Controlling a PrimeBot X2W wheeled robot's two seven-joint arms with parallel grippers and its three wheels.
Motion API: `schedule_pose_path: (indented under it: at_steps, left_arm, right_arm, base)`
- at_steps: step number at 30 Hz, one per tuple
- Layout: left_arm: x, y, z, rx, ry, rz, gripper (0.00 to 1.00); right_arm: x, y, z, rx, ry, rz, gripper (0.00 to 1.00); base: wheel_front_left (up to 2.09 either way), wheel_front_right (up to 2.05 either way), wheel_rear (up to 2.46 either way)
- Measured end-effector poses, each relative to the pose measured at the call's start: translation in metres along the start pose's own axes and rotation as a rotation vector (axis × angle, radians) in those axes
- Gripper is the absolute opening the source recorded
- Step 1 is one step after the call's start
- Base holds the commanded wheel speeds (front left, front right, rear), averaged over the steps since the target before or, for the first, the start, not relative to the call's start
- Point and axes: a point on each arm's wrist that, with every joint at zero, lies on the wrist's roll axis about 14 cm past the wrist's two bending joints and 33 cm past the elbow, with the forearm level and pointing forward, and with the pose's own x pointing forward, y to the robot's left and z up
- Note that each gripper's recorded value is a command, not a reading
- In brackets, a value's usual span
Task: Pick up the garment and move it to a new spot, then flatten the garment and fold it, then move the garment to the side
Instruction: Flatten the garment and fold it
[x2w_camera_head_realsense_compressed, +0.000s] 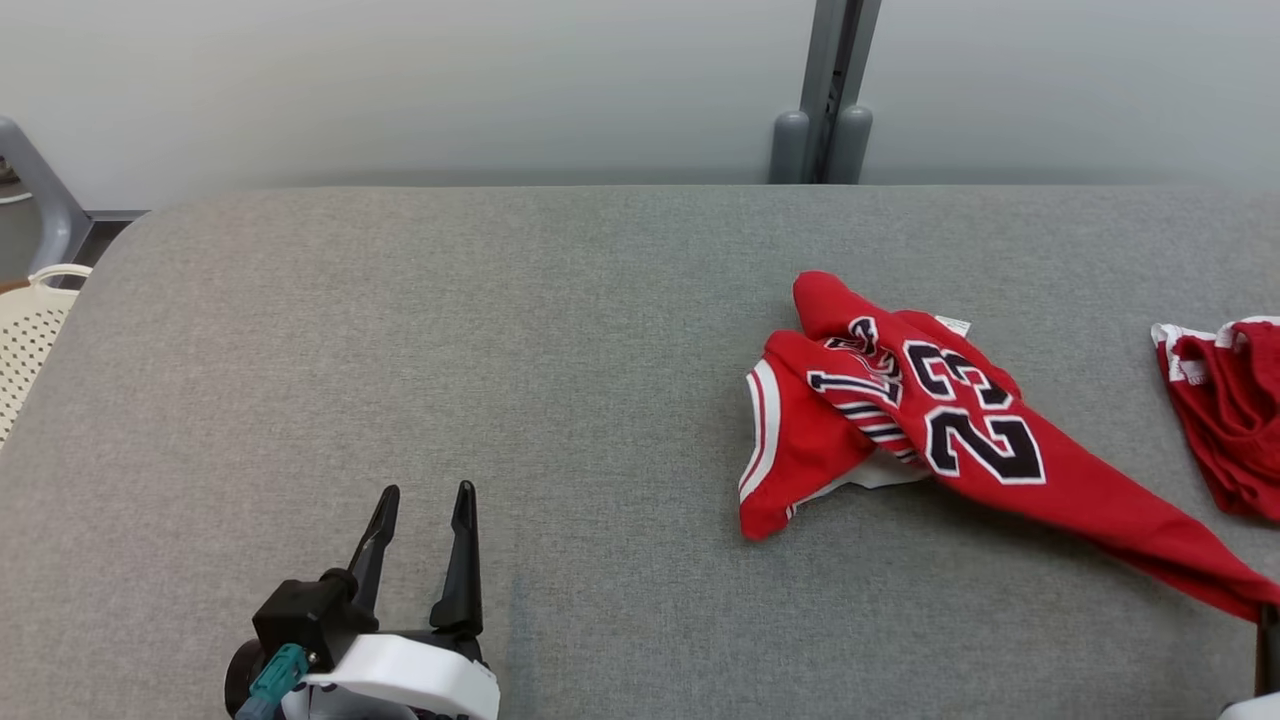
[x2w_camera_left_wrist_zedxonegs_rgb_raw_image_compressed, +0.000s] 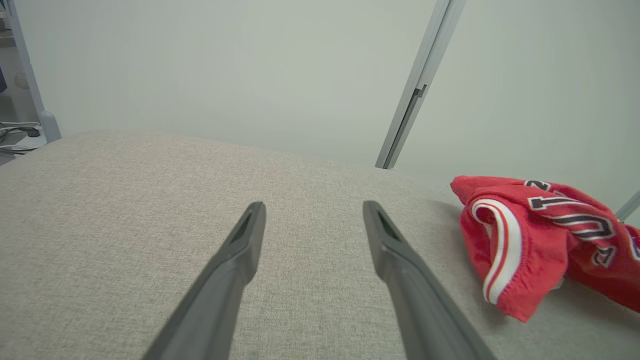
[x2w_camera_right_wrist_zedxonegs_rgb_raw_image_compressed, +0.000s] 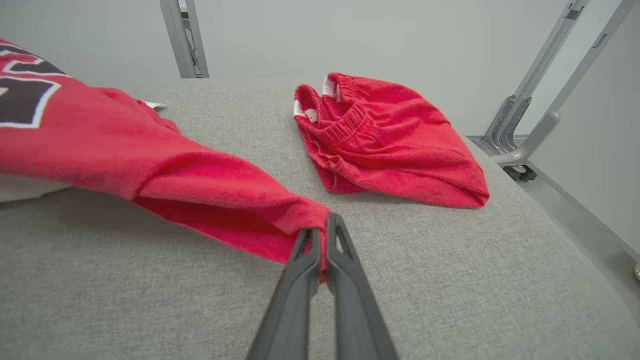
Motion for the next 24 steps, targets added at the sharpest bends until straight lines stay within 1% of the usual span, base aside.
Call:
schedule_pose_path:
  at_steps: [2,3,4,5,6,10,15,17,18,21,24]
  left_arm:
    - [0.002,-0.002,-0.001,0.001,0.004,-0.006,1.0]
    - [0.003,-0.003,-0.002,0.001,0.006,-0.009,1.0]
    - [0.003,-0.004,-0.003,0.002,0.008,-0.012,1.0]
    - [0.004,-0.005,-0.004,0.002,0.011,-0.016,1.0]
    - [0.005,-0.006,-0.004,0.001,0.013,-0.02,1.0]
    - [0.008,-0.011,-0.007,0.001,0.02,-0.036,1.0]
    - [0.01,-0.017,-0.008,0.001,0.022,-0.054,1.0]
    - [0.011,-0.02,-0.007,0.001,0.022,-0.061,1.0]
    - [0.011,-0.02,-0.007,0.001,0.022,-0.061,1.0]
    - [0.011,-0.022,-0.007,0.001,0.02,-0.069,1.0]
    - [0.011,-0.024,-0.006,0.002,0.019,-0.074,1.0]
  right_arm:
    - [-0.003,-0.007,-0.01,0.001,0.031,-0.021,0.0]
    - [-0.004,-0.01,-0.014,0.002,0.043,-0.031,0.02]
    - [-0.005,-0.012,-0.019,0.004,0.056,-0.036,0.26]
    - [-0.006,-0.012,-0.021,0.006,0.061,-0.038,0.47]
    - [-0.006,-0.012,-0.022,0.009,0.063,-0.038,1.0]
    - [-0.006,-0.009,-0.023,0.016,0.053,-0.033,1.0]
    - [-0.005,-0.008,-0.007,0.022,-0.01,-0.029,1.0]
    - [-0.004,-0.012,0.006,0.019,-0.057,-0.039,1.0]
    - [-0.004,-0.012,0.006,0.019,-0.057,-0.039,1.0]
    - [-0.004,-0.015,0.031,0.009,-0.138,-0.045,1.0]
    - [-0.002,0.004,0.055,0.003,-0.2,0.016,1.0]
  base:
    - [0.0,0.0,0.0]
    - [0.0,0.0,0.0]
    - [0.0,0.0,0.0]
    - [0.0,0.0,0.0]
    - [0.0,0.0,0.0]
    - [0.0,0.0,0.0]
    - [0.0,0.0,0.0]
    - [0.0,0.0,0.0]
    - [0.0,0.0,0.0]
    - [0.0,0.0,0.0]
    - [0.0,0.0,0.0]
